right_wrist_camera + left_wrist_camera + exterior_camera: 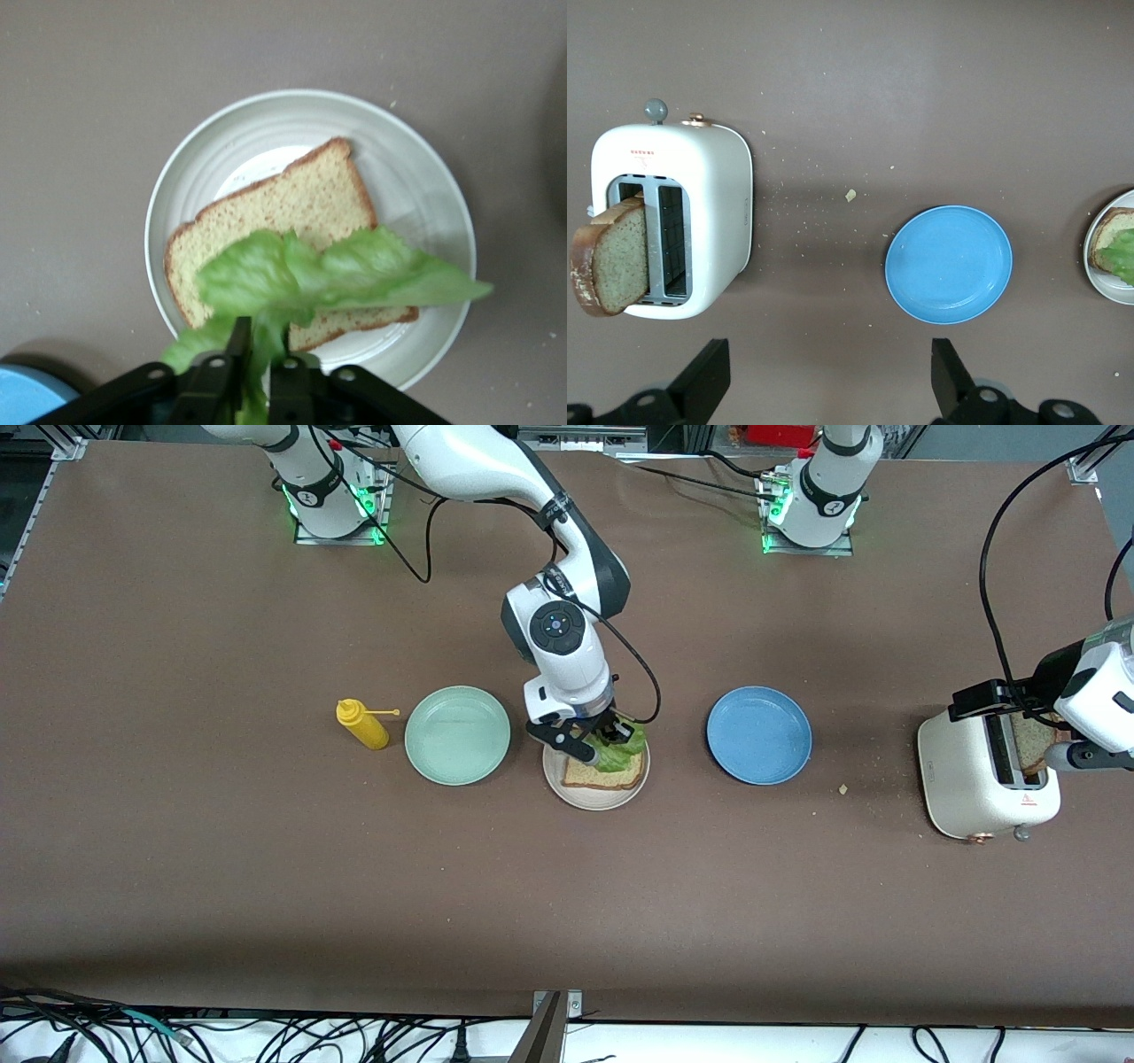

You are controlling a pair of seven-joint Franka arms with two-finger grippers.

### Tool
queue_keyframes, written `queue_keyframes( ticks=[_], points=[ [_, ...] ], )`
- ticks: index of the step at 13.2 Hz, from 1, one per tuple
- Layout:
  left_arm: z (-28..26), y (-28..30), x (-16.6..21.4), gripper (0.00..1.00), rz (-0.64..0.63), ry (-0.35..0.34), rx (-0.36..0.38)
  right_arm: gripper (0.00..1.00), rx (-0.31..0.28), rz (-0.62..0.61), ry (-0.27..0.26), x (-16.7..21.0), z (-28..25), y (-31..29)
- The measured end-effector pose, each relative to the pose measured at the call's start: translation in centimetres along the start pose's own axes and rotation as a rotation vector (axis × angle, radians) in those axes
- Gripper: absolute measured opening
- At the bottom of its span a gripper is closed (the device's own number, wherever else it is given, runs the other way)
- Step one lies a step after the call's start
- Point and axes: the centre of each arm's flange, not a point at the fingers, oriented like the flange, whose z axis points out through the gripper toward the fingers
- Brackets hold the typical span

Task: Make sandwich in beige plate with both arms
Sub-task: 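Lower the lettuce onto the toast and open the right gripper, then draw the right gripper back while the left gripper grasps the toaster toast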

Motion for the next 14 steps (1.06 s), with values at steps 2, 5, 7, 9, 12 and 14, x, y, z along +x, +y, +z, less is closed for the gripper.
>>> queue_keyframes(
  ticks=[2, 5, 7, 9, 12, 14],
  points=[
    [0.1, 0.0, 0.0, 1.00, -0.001, -0.001, 0.000, 0.39, -0.022, 0.001, 0.005, 0.5, 0.3, 0.5],
    [0.3, -1.1, 0.2, 1.00, -0.022, -0.004, 0.002, 0.70, -0.114, -0.025, -0.013, -0.1, 0.8, 1.5],
    [0.7, -3.6, 0.7, 1.00, -0.059, 0.000, -0.001, 0.93, -0.176, -0.062, -0.018, -1.1, -0.4, 1.7],
    [1.2, -6.3, 1.1, 1.00, -0.093, 0.002, 0.014, 1.00, -0.231, -0.114, -0.007, -2.5, -1.5, 1.7],
    [2.4, -9.9, 1.8, 1.00, -0.068, -0.002, 0.097, 1.00, -0.331, -0.231, -0.023, -1.7, -5.4, 2.5],
    [3.7, -13.3, 2.4, 1.00, -0.046, 0.007, 0.097, 1.00, -0.384, -0.308, -0.047, 2.6, -10.4, 4.0]
  ],
)
